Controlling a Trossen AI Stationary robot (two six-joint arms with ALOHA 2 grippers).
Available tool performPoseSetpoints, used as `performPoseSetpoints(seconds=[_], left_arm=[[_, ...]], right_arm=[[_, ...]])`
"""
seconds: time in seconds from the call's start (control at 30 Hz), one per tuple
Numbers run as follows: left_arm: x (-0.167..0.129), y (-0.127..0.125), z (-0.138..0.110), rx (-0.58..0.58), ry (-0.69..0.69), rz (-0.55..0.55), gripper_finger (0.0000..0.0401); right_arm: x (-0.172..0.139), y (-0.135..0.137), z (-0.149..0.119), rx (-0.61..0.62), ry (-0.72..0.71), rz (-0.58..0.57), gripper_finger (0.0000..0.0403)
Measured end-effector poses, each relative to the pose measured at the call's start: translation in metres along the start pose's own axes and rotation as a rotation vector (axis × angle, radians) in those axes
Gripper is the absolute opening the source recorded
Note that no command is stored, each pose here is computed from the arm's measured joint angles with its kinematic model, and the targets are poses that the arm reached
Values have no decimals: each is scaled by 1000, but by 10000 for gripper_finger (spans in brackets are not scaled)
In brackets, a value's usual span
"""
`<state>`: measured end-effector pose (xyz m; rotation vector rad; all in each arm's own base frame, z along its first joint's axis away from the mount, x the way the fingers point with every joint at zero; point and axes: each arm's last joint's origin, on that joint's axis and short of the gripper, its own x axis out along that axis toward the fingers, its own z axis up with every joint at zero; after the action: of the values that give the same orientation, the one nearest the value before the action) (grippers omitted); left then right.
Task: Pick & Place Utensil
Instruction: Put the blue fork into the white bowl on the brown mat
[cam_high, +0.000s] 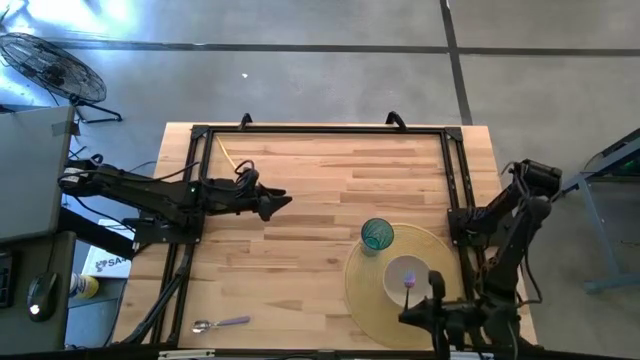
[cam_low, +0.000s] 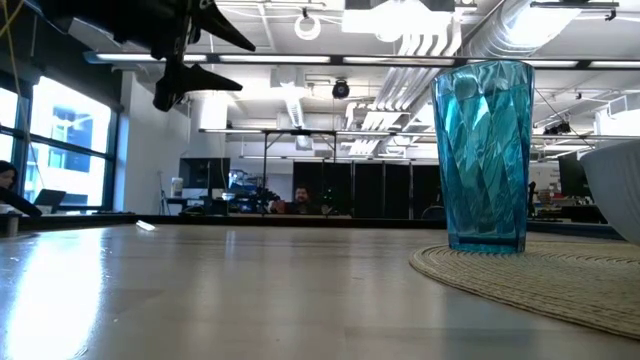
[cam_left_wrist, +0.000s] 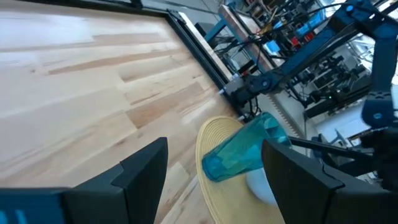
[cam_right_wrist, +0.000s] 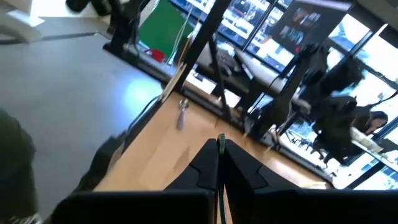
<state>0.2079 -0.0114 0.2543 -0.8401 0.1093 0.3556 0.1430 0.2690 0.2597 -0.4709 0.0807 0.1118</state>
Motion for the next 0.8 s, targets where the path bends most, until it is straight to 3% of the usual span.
performPoseSetpoints(seconds=[0.23,0.8], left_arm=[[0,2,-1,7,-2,22,254],[4,9,-9,-2,58,89,254]], right_arm=[[-5,6,-46,26,42,41,3],[8,24,-76,79,91,117,3]])
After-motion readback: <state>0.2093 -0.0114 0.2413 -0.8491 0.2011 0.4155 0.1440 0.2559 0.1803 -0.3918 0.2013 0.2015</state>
